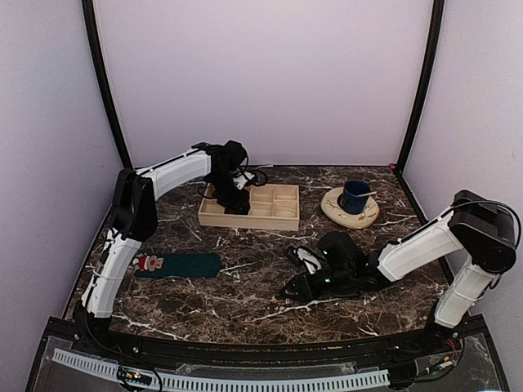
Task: Roll the socks
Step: Place the sock in the storage box.
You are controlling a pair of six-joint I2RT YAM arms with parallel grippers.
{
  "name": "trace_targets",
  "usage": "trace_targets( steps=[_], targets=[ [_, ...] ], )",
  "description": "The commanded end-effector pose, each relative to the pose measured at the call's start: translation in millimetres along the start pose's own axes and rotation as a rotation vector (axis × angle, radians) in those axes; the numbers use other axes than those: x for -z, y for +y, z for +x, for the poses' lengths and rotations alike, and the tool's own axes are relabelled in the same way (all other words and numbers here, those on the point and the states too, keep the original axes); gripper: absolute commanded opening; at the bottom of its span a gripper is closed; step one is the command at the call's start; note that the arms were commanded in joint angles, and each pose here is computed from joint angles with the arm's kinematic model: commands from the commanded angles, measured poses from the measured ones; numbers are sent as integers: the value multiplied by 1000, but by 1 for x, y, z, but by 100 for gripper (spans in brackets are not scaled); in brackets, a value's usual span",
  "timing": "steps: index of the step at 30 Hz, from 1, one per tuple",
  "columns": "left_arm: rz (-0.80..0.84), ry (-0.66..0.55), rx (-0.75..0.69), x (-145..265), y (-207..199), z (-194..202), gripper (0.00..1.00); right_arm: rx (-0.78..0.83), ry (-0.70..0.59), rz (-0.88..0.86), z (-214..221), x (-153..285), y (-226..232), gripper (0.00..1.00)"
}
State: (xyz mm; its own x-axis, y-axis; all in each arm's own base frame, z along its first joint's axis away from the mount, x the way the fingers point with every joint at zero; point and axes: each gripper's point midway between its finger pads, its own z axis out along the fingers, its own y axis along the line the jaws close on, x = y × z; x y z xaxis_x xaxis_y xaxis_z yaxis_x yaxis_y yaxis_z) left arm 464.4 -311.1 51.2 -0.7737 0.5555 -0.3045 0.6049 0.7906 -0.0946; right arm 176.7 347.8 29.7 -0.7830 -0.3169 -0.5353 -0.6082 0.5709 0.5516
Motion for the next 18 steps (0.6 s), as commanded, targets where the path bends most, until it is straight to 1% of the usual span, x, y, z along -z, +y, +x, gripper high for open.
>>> trace_targets(
  steps=[1, 10, 16, 18],
  targets=[
    [20, 27, 12, 28, -4, 11, 41, 17, -40, -9, -16, 3, 6, 46],
    [90, -122, 10, 65, -19, -22, 42, 19, -37, -11, -18, 0, 7, 46],
    [95, -222, -6, 98, -27, -41, 42, 24, -39, -9, -20, 0, 7, 46],
    [73, -260, -15, 110, -27, -47, 42, 28, -41, -7, -21, 0, 8, 46]
  ],
)
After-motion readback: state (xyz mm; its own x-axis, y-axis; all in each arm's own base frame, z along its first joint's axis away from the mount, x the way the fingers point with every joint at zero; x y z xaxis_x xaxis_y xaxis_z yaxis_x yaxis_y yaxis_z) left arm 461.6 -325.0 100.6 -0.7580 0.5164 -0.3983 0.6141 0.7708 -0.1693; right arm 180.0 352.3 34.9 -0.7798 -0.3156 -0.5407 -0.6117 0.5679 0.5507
